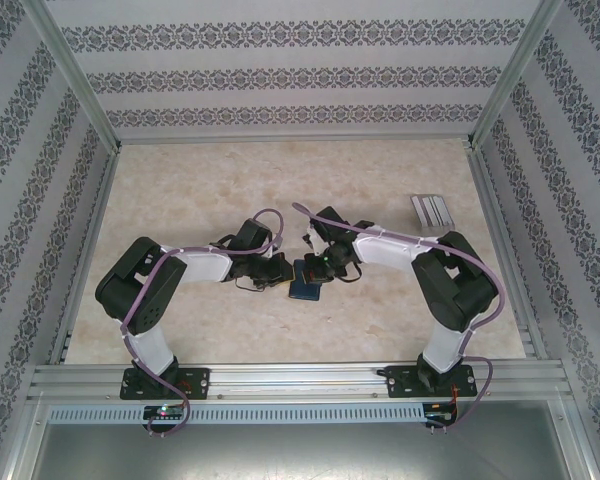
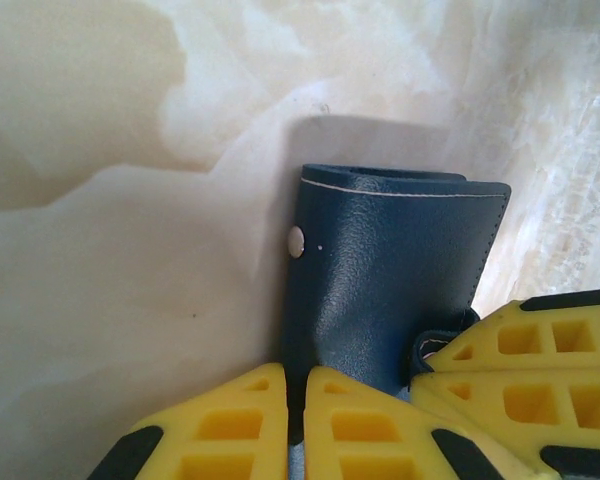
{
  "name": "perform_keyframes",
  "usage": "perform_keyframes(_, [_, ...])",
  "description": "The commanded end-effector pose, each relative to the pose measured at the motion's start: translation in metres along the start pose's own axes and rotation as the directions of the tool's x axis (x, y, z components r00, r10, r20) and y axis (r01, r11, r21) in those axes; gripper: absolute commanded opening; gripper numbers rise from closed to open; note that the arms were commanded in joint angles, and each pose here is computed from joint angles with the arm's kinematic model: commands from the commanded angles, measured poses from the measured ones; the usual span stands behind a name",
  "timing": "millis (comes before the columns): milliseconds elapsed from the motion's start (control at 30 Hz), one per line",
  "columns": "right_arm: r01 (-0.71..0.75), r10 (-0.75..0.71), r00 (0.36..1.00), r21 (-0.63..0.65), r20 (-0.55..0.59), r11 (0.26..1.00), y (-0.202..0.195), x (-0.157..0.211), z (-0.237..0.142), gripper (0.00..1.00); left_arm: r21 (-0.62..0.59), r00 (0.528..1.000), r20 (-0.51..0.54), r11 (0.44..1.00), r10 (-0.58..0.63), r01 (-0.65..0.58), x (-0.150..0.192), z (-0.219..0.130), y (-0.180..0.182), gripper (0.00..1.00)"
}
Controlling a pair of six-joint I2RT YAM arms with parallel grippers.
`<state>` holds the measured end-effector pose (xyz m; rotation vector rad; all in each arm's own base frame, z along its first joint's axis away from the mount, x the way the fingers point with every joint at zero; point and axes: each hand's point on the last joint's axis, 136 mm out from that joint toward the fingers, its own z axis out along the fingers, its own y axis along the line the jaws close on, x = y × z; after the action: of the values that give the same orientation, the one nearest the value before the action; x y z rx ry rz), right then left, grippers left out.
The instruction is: Put the credit cards into the card holder
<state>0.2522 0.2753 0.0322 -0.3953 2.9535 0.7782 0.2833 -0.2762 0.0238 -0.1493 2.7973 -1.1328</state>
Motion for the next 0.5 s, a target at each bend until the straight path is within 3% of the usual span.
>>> perform_keyframes(0, [-0.008, 0.01, 1.0, 0.062, -0.028, 0.998, -0.013, 0.022, 0.012, 0.12, -0.086, 0.999, -0.002, 0.996, -0.034, 0.034, 0.011, 0.0, 0.022, 0.12])
perform_keyframes(67, [0.019, -0.024, 0.996, 0.057, 0.084, 0.998, -0.005, 0.006, -0.01, 0.23, -0.077, 1.0, 0.024, 0.997, -0.018, 0.019, 0.005, -0.008, 0.016, 0.13])
perform_keyframes(233, [0.057, -0.077, 0.941, 0.069, 0.33, 0.996, 0.002, -0.021, -0.06, 0.23, -0.017, 0.99, 0.141, 1.0, -0.006, 0.009, -0.015, -0.043, -0.004, 0.24])
perform_keyframes(333, [0.066, -0.106, 0.869, 0.097, 0.484, 0.993, 0.001, -0.032, -0.093, 0.26, -0.027, 0.963, 0.269, 0.999, 0.025, -0.019, -0.033, -0.078, -0.011, 0.3])
perform_keyframes(400, [0.057, -0.133, 0.8, 0.147, 0.585, 0.988, -0.006, -0.037, -0.12, 0.34, -0.084, 0.931, 0.358, 0.995, 0.074, -0.046, -0.043, -0.106, -0.01, 0.36])
perform_keyframes(467, [0.022, -0.161, 0.719, 0.209, 0.676, 0.978, -0.016, -0.04, -0.15, 0.52, -0.179, 0.878, 0.453, 0.981, 0.151, -0.076, -0.052, -0.138, -0.01, 0.49])
